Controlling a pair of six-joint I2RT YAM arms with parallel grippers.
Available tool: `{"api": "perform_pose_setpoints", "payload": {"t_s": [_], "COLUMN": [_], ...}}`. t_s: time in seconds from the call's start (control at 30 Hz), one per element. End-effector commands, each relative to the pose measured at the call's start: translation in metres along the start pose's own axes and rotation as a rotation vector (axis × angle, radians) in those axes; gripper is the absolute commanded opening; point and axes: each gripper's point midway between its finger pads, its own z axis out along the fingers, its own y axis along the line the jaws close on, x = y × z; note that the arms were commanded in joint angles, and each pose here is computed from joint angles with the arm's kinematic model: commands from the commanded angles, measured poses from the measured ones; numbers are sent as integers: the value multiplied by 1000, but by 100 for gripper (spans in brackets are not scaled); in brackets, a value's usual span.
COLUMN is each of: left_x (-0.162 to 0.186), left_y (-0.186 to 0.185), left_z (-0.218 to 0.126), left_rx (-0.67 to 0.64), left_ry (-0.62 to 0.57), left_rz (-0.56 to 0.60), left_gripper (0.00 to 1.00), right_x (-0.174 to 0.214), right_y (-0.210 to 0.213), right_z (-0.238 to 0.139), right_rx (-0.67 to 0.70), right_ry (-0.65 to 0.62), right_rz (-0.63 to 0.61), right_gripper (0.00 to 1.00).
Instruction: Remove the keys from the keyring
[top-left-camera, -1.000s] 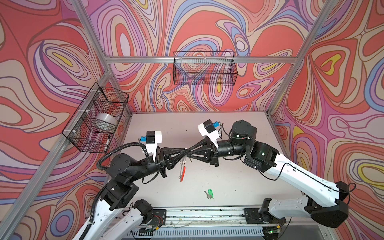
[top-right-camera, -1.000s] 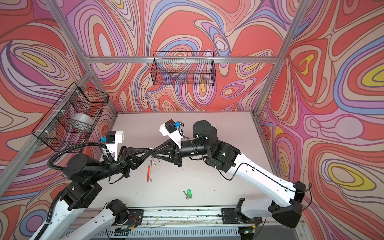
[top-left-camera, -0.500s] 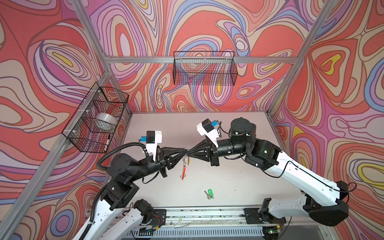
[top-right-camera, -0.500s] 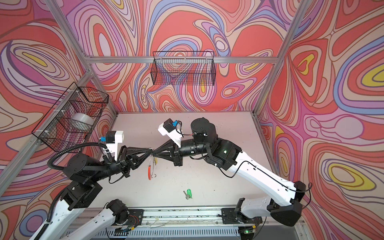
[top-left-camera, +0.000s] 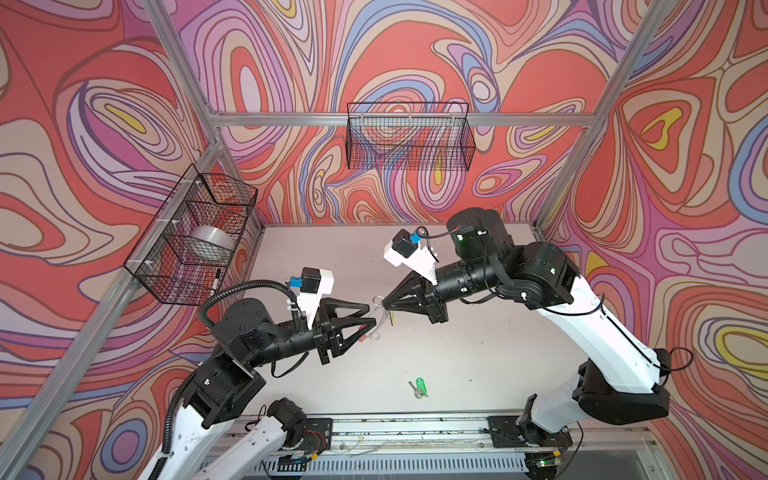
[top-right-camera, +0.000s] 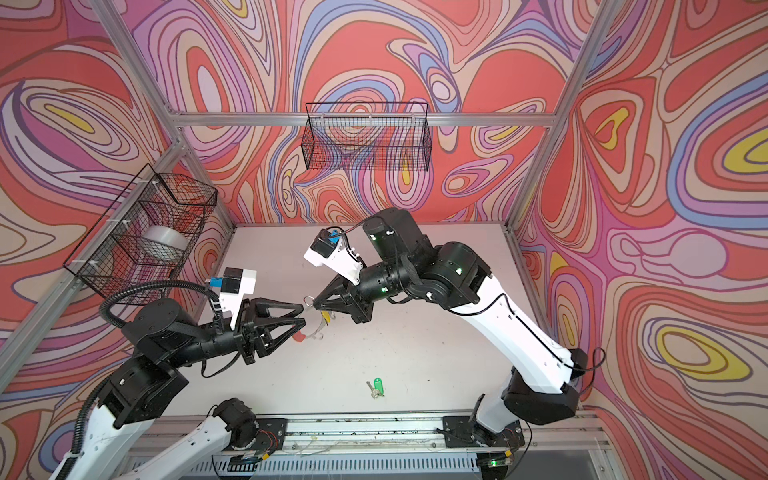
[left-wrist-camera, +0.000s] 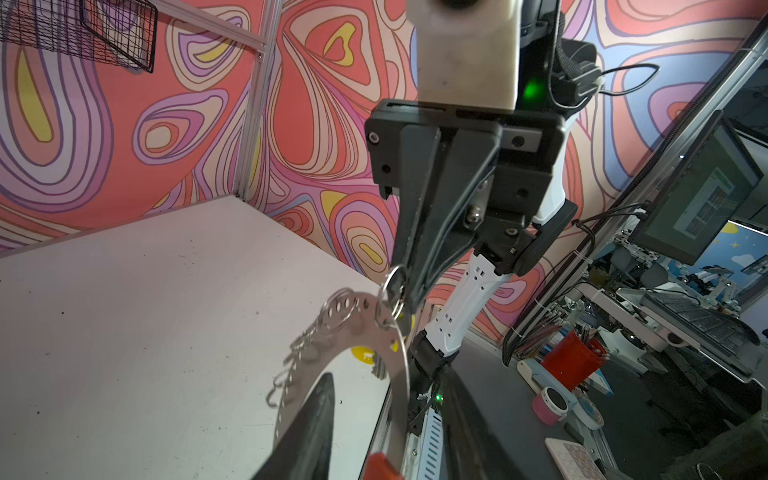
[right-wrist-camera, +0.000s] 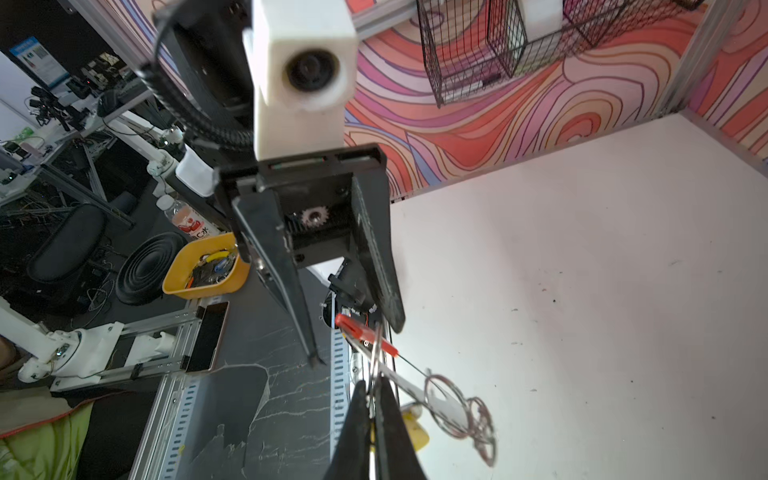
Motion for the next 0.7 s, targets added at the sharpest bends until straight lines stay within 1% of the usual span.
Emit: {"api": "perform_pose_setpoints", "payload": {"t_s": [0.0,0.07,0.1,0.3,0.47,0.6,0.67], "left_x": [9,8,7,11,8,9,10], "left_y": [-13,-16,-17,-9,-18,-22,-20], "left_z": [-2,0,1,16,20,22,23], "left_rx": [62,86,91,118,199,234,234], "left_ry": [67,80,85,129,121,134,142], "left_rz": [16,16,19,-22,-23,-38,-52], "left_gripper": [40,34,33,32,31,25,25], "right_x": [33,37,38,37,35,33,31], "right_y": [-4,-2,-1,5,5,5,5], "right_z": [-2,-2,-2,-3,0,0,0], "right_rx": [24,14,12,-21,-33,-34,-33], "right_ry": [121,128,130,121,117,110,105], "right_rz": [29,29,27,14,4,0,-4], "right_gripper": [0,0,0,0,0,0,0]}}
